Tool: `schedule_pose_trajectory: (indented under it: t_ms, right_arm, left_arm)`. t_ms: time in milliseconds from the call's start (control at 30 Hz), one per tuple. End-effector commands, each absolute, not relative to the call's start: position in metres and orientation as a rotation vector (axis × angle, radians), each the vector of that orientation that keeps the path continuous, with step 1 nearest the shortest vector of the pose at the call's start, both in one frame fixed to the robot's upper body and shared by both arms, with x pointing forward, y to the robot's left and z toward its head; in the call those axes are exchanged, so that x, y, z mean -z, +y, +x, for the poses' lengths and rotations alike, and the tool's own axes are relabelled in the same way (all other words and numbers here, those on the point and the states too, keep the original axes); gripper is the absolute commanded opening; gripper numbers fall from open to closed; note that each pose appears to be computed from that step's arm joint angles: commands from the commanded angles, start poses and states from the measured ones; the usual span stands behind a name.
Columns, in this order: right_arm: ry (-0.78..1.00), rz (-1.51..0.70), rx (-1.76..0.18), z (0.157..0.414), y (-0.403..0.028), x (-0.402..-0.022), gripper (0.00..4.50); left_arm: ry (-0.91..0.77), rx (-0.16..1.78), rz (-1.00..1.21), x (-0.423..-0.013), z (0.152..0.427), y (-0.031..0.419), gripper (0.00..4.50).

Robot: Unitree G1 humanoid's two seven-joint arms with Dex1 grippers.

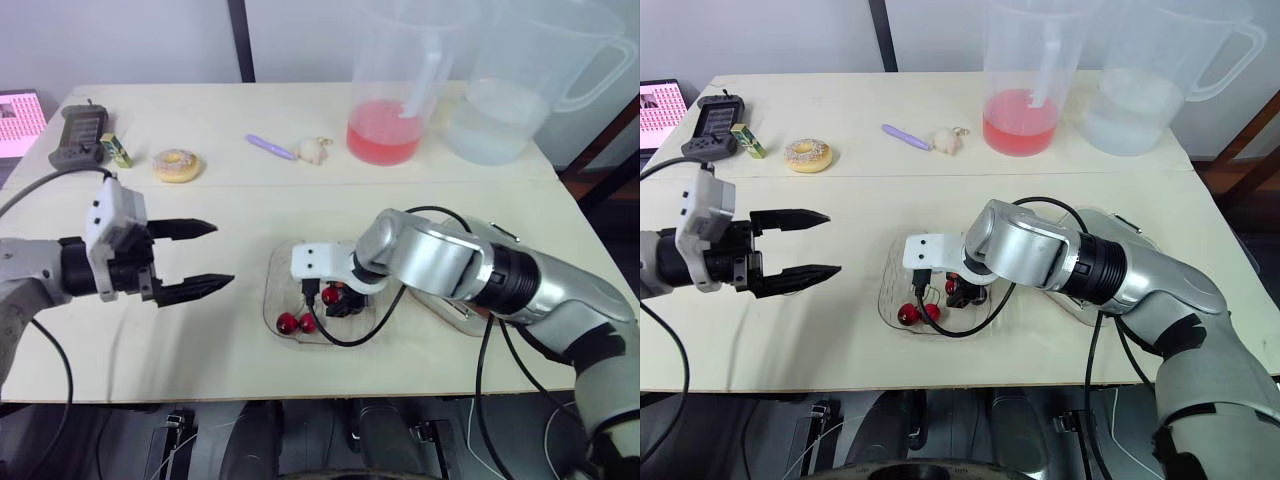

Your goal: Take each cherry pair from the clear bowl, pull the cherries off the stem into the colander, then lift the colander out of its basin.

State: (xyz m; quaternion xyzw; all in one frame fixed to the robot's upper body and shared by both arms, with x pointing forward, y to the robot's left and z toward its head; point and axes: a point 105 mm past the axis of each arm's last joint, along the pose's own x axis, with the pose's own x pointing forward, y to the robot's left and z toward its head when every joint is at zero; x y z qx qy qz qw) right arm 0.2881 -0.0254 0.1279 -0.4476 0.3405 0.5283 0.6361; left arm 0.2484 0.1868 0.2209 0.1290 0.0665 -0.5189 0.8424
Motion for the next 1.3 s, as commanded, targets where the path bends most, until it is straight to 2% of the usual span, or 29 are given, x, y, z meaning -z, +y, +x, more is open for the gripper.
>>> schedule_pose_trajectory:
  t_ms: [33,67,233,433,633,733,867,900,1100,1300]
  right_arm:
    - [0.731,-1.037,-1.214,0.288,-0.021,-0.135,1.9]
    - [0.721,-1.045,-1.214,0.289,-0.02,-0.135,1.44]
    - [0.675,-1.074,-1.214,0.29,-0.016,-0.14,1.44]
    - [0.527,-1.234,-1.233,0.295,-0.006,-0.15,1.44]
    - [0.496,-1.253,-1.276,0.294,0.001,-0.15,1.44]
    - [0.496,-1.223,-1.292,0.293,0.0,-0.153,2.38]
    - [0.506,-1.148,-1.283,0.293,-0.006,-0.166,4.36]
    - [0.52,-1.127,-1.281,0.292,-0.008,-0.169,4.48]
    - [0.653,-1.027,-1.206,0.287,-0.033,-0.173,4.48]
    - [0.696,-1.014,-1.139,0.286,-0.037,-0.164,4.48]
  left_arm:
    - [0.121,1.11,0.28,-0.227,0.248,0.181,4.5]
    - [0.125,1.107,0.287,-0.227,0.249,0.182,4.5]
    - [0.136,1.105,0.296,-0.225,0.25,0.182,4.5]
    - [0.133,1.107,0.305,-0.224,0.252,0.18,4.5]
    - [0.175,1.136,0.275,-0.219,0.246,0.177,4.5]
    - [0.174,1.124,0.284,-0.219,0.248,0.179,4.5]
    - [0.176,1.125,0.285,-0.217,0.25,0.179,4.5]
    - [0.176,1.127,0.283,-0.217,0.25,0.178,4.5]
    - [0.166,1.137,0.279,-0.215,0.253,0.175,4.5]
    - [0.153,1.158,0.281,-0.215,0.258,0.17,4.5]
